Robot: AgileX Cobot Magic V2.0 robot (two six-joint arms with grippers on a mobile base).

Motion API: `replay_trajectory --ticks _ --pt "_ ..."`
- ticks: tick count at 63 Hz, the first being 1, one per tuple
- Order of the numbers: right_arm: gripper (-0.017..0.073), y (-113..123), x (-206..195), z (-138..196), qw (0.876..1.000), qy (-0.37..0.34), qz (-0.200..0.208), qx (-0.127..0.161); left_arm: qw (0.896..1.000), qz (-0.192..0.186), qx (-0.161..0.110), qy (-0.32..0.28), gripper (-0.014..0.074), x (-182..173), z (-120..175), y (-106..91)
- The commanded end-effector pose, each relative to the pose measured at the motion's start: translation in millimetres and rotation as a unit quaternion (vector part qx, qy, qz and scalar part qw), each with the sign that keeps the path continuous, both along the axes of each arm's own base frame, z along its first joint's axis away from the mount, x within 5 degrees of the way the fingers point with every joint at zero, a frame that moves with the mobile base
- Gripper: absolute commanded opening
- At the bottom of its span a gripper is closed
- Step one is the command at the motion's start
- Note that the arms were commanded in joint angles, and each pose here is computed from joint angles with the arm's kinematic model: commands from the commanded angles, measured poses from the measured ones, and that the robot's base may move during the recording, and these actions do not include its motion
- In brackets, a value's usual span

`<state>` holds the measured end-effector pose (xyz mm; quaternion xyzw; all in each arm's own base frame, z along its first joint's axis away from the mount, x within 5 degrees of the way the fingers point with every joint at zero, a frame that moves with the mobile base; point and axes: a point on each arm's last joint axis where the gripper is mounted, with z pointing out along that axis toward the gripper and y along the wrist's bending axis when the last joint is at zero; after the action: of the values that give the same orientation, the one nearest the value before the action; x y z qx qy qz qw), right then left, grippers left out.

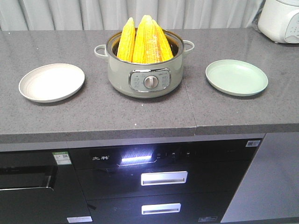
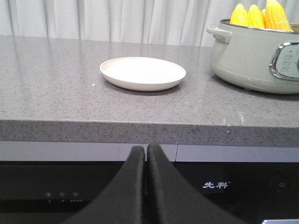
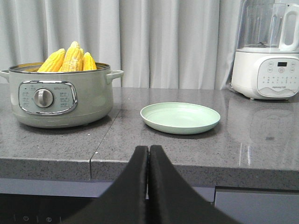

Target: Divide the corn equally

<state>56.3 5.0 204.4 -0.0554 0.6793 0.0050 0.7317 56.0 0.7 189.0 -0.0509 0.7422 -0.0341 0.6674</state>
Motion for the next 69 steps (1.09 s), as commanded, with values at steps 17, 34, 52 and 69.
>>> replay_trajectory --ticks 17,34,52,69 --pt "-0.0005 -0.1 -0.6 1.5 0.999 -0.036 -0.003 -0.005 0.999 0.001 -0.004 -0.054 -0.0006 -1.6 14.8 0.1" --pt "-0.0005 -0.1 -0.6 1.5 0.999 -0.036 -0.003 -0.005 0.999 0.001 -0.004 -0.054 -0.0006 -1.6 14.8 0.1" --pt "-0.0005 -0.1 -0.6 1.5 0.999 -0.036 -0.003 -0.005 0.999 0.001 -0.004 -0.054 -0.0006 -1.6 14.8 0.1" --pt "-0.0005 -0.1 -0.6 1.5 0.999 -0.036 -0.003 -0.005 0.999 0.001 -0.004 -0.054 -0.0006 -1.6 14.8 0.1"
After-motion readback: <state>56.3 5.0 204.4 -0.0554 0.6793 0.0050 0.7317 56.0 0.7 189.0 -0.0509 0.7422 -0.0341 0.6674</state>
